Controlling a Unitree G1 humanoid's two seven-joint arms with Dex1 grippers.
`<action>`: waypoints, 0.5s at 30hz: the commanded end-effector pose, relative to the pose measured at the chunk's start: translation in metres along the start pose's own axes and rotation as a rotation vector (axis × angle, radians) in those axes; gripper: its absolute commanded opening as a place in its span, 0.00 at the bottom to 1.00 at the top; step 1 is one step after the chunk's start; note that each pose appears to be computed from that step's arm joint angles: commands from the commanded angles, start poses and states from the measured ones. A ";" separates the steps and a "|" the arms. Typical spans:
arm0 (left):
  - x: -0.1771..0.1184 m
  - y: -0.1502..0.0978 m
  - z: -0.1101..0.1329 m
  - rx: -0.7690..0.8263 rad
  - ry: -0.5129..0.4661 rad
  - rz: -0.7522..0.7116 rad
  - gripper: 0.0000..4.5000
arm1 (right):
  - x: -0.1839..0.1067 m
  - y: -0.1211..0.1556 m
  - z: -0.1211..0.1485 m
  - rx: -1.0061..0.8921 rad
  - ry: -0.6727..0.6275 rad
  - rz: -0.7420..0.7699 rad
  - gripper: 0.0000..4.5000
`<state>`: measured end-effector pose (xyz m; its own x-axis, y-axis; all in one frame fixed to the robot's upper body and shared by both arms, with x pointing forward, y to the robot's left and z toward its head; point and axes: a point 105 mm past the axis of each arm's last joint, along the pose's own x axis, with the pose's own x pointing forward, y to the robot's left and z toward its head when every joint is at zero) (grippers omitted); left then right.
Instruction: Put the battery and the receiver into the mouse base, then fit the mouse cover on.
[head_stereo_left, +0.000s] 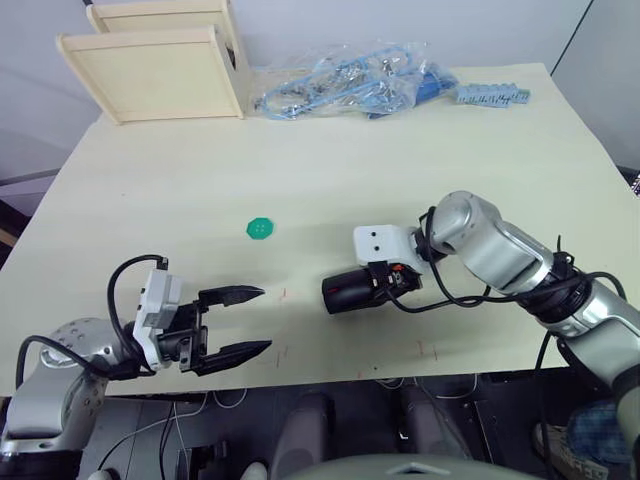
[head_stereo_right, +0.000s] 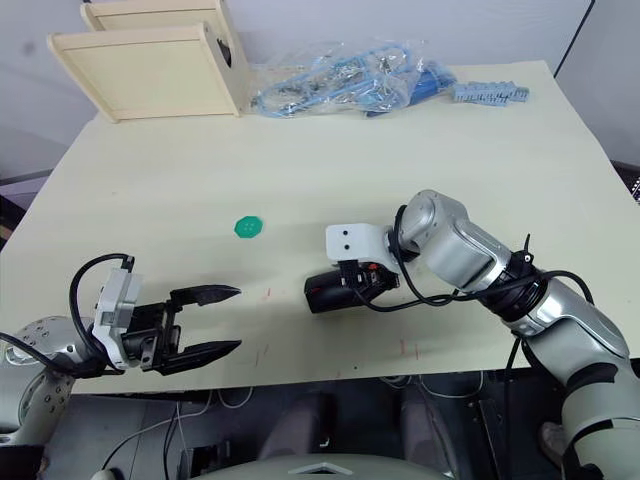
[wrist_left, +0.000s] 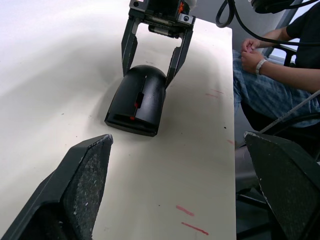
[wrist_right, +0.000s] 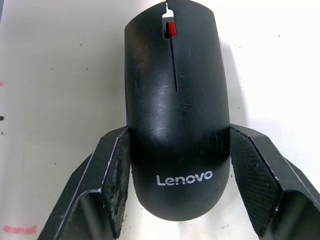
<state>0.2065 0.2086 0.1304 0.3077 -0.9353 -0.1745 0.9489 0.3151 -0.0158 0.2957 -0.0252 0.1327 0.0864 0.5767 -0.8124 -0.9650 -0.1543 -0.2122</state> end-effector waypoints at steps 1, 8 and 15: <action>0.002 -0.002 0.004 0.036 -0.003 -0.009 1.00 | 0.000 -0.005 0.002 -0.013 0.022 -0.019 0.54; 0.003 -0.002 0.004 0.037 -0.006 -0.010 1.00 | 0.001 -0.005 0.001 0.001 0.039 -0.006 0.54; 0.005 -0.002 0.004 0.036 -0.010 -0.011 1.00 | 0.005 -0.005 0.005 0.041 0.037 0.014 0.54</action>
<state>0.2075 0.2078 0.1291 0.3155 -0.9325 -0.1756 0.9469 0.3214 -0.0055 0.2981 -0.0198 0.1342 0.0720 0.5568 -0.8275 -0.9761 -0.1311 -0.1732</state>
